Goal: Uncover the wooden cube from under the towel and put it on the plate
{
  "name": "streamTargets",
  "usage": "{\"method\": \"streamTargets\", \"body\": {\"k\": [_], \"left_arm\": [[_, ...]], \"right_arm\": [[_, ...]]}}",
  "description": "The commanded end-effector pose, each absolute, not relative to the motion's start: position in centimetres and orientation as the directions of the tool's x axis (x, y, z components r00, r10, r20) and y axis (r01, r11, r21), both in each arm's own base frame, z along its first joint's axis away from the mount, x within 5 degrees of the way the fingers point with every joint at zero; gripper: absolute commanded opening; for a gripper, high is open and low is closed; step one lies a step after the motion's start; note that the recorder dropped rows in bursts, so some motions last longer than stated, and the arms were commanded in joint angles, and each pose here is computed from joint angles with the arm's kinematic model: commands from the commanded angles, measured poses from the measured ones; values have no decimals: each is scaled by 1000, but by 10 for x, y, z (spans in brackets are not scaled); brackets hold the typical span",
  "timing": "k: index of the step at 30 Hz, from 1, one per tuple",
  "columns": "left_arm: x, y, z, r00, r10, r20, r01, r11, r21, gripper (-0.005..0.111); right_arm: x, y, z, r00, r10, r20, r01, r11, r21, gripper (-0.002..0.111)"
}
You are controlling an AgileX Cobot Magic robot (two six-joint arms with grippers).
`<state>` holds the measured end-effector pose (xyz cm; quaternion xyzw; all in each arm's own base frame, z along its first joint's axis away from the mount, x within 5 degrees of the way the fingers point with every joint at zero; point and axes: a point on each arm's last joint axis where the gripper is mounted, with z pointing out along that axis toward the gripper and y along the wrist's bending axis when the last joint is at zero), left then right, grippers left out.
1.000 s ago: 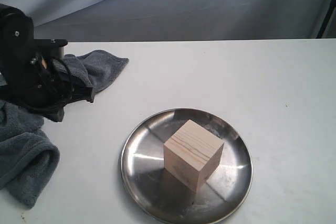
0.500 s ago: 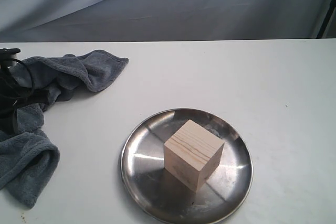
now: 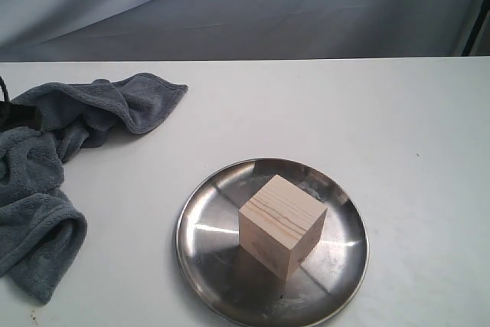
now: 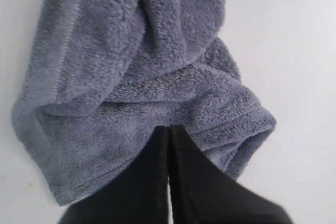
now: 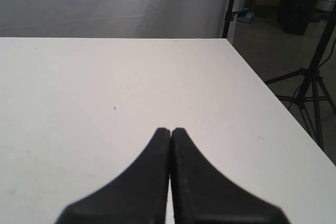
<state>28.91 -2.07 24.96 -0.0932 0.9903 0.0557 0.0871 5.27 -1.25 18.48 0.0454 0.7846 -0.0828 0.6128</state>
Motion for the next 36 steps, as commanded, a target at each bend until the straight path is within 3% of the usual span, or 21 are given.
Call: {"method": "streamTargets", "body": {"k": [1, 10, 13, 21, 28, 36], "left_arm": [[282, -14, 264, -950, -195, -242, -229, 966, 123, 0], [251, 22, 261, -911, -335, -239, -359, 931, 65, 0], [237, 20, 264, -897, -326, -299, -336, 942, -20, 0], [195, 18, 280, -843, -216, -493, -235, 972, -24, 0], [159, 11, 299, -695, -172, -698, -161, 984, -82, 0], [123, 6, 315, -519, -126, -845, -95, 991, -89, 0]], "right_arm": [[53, -12, 184, -244, -28, -969, 173, 982, -72, 0], [53, -12, 184, -244, -28, -969, 173, 982, -72, 0], [53, -12, 184, -244, -28, -969, 173, 982, -72, 0], [53, -12, 184, -244, -28, -969, 173, 982, -72, 0], [53, -12, 184, -244, -28, -969, 173, 982, -72, 0], [53, -12, 184, -244, -28, -969, 173, 982, -72, 0]]}}
